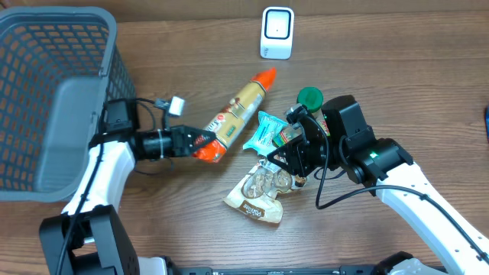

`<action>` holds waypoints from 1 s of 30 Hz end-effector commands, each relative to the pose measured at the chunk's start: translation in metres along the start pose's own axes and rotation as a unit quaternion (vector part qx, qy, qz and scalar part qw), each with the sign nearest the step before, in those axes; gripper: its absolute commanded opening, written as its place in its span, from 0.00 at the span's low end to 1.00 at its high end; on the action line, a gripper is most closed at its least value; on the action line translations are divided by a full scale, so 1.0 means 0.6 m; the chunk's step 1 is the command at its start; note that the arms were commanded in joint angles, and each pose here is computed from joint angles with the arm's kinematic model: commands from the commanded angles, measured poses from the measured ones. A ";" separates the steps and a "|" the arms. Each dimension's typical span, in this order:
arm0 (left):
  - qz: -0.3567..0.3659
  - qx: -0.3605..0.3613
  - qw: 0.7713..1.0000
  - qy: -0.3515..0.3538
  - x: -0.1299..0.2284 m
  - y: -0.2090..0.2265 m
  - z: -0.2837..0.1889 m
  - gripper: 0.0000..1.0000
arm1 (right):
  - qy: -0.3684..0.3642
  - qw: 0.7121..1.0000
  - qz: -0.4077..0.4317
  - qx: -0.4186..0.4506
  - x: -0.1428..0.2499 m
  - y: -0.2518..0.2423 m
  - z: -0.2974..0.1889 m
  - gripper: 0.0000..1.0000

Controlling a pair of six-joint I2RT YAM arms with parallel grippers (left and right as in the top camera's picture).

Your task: Scan the item barcode

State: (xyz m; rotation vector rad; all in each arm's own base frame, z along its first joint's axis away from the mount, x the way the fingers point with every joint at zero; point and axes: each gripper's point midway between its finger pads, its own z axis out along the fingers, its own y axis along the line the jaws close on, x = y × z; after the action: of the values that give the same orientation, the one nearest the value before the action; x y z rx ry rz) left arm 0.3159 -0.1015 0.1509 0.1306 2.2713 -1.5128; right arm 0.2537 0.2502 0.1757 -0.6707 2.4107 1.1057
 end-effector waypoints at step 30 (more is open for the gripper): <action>0.103 0.188 0.977 -0.011 -0.076 -0.175 -0.019 0.04 | -0.082 0.996 0.024 -0.027 -0.086 -0.027 0.032 1.00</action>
State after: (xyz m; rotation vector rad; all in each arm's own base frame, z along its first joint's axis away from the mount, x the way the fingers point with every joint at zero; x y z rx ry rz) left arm 0.3329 -0.1162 0.2023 0.2826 2.0210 -1.6693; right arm 0.3081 0.2651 0.1929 -0.5458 2.2354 1.1435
